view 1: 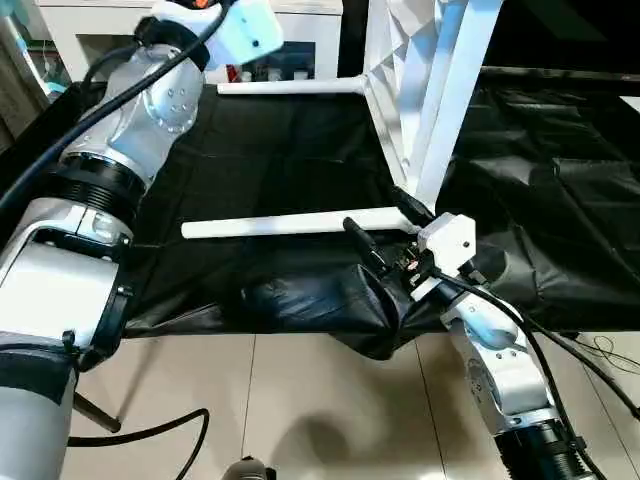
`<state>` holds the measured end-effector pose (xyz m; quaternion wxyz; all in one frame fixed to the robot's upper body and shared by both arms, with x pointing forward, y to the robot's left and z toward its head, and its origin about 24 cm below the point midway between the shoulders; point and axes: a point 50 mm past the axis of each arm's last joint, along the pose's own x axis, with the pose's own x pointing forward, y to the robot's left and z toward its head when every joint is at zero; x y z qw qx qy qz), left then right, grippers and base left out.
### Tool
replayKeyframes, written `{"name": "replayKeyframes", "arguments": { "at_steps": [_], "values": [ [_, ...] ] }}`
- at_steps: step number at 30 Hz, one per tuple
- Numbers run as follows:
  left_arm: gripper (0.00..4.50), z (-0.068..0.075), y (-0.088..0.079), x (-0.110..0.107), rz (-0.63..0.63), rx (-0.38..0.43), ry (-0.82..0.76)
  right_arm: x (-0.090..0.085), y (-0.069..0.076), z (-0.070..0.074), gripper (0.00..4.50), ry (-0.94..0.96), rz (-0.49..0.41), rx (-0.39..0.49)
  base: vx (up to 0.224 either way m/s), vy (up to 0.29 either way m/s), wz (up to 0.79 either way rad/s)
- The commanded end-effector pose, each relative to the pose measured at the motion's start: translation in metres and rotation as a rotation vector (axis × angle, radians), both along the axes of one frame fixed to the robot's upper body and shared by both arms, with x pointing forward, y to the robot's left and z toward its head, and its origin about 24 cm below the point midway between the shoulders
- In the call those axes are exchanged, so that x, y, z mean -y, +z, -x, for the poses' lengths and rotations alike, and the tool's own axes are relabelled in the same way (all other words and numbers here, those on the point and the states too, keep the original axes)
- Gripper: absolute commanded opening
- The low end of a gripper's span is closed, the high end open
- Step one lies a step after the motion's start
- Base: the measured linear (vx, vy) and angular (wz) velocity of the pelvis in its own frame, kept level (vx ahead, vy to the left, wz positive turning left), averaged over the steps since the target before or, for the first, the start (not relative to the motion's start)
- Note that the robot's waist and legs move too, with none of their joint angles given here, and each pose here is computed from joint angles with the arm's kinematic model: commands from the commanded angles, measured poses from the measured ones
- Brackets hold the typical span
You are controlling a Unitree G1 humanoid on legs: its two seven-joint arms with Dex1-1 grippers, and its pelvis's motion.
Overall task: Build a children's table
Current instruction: Flip table
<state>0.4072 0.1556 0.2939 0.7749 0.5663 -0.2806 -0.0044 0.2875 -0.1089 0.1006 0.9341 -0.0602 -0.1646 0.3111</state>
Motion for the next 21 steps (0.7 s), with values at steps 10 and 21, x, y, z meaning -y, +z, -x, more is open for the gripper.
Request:
{"name": "replayKeyframes", "arguments": {
  "at_steps": [10,21],
  "values": [
    [2.25,-0.007,-0.024,-0.006,0.512,-0.311,-0.087,-0.005,-0.003,0.005,3.79,0.037,-0.003,-0.024,0.000,0.000,0.00],
    [2.26,-0.009,-0.020,-0.021,0.604,-0.346,0.007,-0.003,-0.022,0.013,3.79,0.095,0.039,-0.136,0.000,0.000,0.00]
  ]
}}
